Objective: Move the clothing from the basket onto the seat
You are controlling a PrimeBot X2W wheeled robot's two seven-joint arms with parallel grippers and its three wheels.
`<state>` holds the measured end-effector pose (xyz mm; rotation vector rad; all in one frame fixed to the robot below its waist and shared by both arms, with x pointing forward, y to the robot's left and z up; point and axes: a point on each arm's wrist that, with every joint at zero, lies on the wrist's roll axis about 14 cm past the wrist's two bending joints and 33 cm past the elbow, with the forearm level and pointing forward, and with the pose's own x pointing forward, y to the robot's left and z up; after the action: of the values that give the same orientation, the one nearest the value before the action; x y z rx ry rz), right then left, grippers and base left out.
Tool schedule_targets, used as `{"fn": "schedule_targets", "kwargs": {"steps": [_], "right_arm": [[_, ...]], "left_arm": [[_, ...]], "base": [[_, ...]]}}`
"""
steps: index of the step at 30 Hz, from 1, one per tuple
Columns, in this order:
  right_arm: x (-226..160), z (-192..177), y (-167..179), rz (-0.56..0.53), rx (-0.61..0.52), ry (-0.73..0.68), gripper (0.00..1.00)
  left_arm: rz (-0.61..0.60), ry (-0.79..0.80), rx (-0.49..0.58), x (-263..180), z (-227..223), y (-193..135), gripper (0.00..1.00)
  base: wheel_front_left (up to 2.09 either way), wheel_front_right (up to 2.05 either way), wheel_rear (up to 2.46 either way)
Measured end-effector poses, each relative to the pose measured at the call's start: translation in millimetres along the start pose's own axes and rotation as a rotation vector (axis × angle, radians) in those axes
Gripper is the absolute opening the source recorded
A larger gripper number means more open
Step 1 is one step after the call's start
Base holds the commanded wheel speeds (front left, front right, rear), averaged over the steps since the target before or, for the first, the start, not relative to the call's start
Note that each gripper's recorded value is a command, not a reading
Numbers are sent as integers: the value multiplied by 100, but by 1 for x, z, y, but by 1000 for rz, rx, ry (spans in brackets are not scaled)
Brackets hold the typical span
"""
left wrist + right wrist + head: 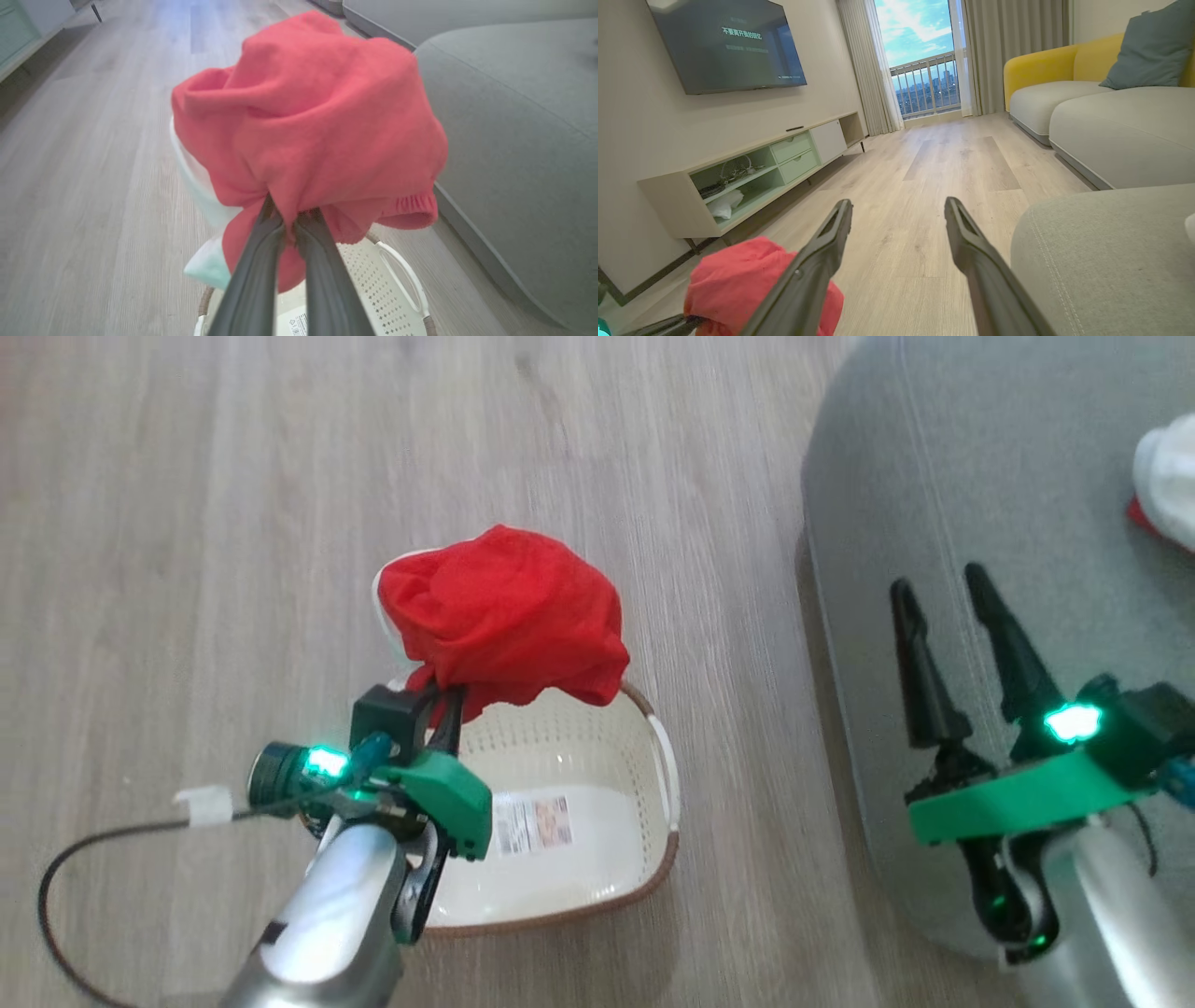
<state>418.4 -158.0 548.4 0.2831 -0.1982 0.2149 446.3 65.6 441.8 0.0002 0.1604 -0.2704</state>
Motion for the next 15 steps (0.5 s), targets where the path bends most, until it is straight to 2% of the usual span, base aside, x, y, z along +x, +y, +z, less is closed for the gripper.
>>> {"fn": "schedule_targets", "kwargs": {"steps": [6,15], "right_arm": [[-15,6,18,35,10,-4,100],[-17,13,35,77,10,-24,100]], "left_arm": [[46,-140,-28,-30,41,9,0],[106,-309,-53,-57,90,29,0]], "base": [[0,0,0],[0,0,0]]}}
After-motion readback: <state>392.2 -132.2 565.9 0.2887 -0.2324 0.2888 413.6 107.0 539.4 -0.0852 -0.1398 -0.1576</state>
